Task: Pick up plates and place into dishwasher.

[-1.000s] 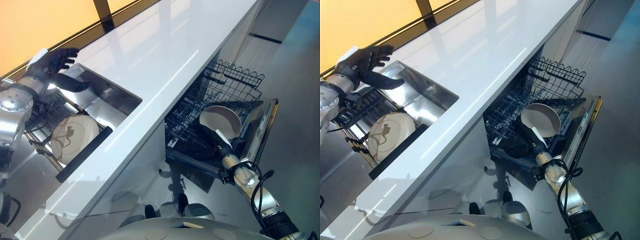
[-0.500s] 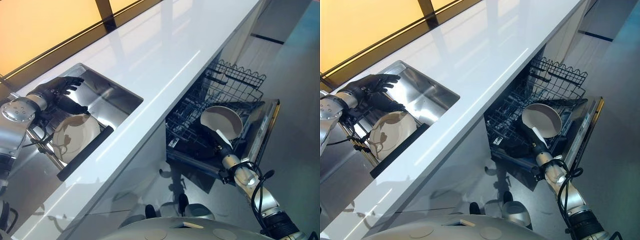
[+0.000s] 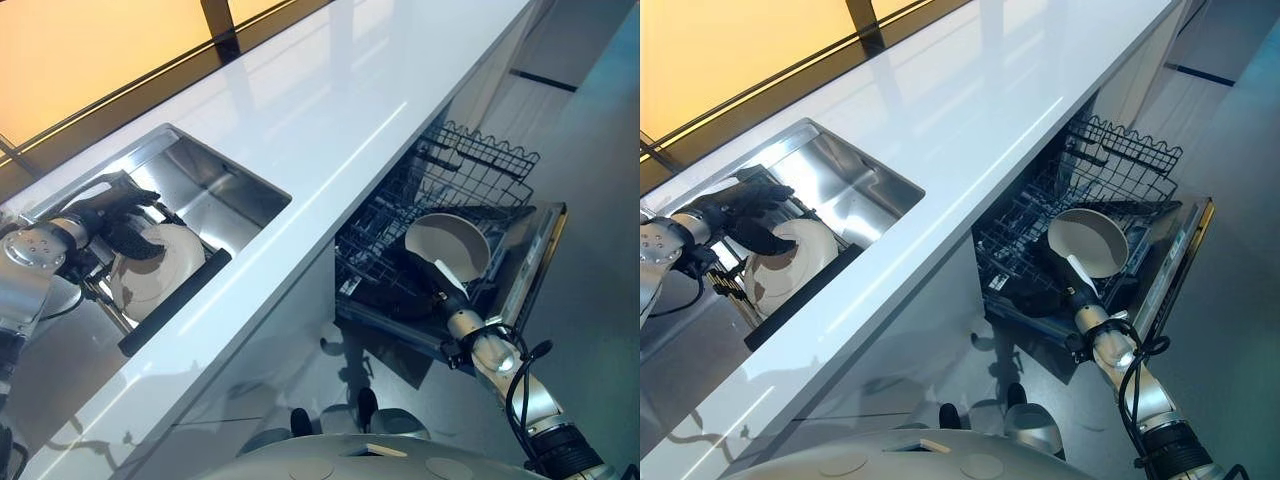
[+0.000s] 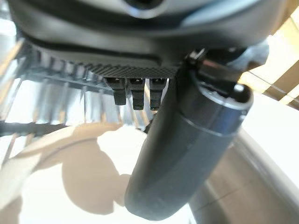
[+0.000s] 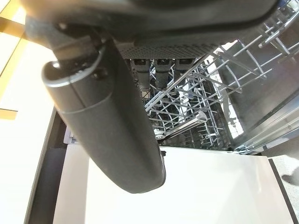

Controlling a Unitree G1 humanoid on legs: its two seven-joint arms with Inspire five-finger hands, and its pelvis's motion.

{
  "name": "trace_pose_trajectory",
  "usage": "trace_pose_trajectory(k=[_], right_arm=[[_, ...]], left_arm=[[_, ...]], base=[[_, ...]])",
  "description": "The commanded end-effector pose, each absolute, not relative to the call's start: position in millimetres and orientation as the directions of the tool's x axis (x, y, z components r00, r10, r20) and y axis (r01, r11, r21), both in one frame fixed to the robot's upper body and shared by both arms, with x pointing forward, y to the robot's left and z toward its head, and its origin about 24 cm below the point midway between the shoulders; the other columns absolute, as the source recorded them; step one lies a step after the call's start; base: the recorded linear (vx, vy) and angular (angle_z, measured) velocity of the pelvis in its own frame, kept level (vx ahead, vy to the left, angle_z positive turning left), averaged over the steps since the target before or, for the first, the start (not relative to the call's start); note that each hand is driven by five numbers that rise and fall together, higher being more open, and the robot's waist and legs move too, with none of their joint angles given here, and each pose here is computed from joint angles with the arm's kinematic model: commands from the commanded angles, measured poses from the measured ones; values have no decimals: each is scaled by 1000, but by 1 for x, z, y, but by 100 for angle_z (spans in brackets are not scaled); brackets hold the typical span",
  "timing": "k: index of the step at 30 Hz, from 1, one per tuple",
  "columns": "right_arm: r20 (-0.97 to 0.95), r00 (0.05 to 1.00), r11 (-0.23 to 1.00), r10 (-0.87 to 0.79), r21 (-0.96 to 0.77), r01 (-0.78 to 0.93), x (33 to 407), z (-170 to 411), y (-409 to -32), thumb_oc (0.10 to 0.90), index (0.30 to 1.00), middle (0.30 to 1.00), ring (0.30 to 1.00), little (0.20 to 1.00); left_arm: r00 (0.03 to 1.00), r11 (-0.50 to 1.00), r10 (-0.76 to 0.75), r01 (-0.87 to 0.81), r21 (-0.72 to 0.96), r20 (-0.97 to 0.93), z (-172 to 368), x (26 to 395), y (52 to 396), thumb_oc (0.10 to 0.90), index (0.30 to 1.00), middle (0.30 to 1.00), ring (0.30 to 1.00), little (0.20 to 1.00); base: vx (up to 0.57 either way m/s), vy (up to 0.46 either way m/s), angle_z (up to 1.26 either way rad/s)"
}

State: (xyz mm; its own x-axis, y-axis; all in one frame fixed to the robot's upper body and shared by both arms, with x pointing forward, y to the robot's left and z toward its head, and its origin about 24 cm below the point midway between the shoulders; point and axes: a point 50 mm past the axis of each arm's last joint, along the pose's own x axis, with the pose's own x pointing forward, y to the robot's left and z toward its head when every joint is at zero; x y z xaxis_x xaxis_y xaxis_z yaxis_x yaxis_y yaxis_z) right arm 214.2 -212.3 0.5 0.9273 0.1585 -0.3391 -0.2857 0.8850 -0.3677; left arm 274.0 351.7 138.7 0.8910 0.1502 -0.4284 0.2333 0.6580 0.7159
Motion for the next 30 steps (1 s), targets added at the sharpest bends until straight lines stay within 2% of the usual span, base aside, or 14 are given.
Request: trace_pose_trajectory(k=[1, 6, 15, 23, 30], right_arm=[[-195, 941, 865, 277, -376, -332, 223, 31, -196, 800, 900, 900, 900, 900], [-194, 940, 862, 281, -379, -337, 225, 31, -197, 800, 900, 900, 900, 900], [-208, 935, 859, 287, -377, -347, 224, 28, -194, 800, 900, 900, 900, 900], [-214, 932, 852, 294, -382, -357, 224, 27, -193, 800, 900, 900, 900, 900], [-229, 930, 849, 289, -389, -359, 221, 26, -199, 800, 900, 900, 900, 900]], left_arm=[[933, 613, 217, 99, 784, -288, 198, 275, 372, 800, 900, 900, 900, 900], [906, 643, 174, 193, 741, -387, 181, 278, 364, 800, 900, 900, 900, 900], [876, 664, 204, 204, 720, -436, 168, 282, 368, 800, 900, 900, 900, 900], [887, 645, 242, 155, 748, -393, 178, 301, 371, 800, 900, 900, 900, 900], [887, 554, 307, 128, 823, -344, 192, 311, 380, 800, 900, 900, 900, 900]], base=[[-1, 0, 3], [0, 0, 0], [0, 0, 0], [37, -2, -1], [51, 3, -2]])
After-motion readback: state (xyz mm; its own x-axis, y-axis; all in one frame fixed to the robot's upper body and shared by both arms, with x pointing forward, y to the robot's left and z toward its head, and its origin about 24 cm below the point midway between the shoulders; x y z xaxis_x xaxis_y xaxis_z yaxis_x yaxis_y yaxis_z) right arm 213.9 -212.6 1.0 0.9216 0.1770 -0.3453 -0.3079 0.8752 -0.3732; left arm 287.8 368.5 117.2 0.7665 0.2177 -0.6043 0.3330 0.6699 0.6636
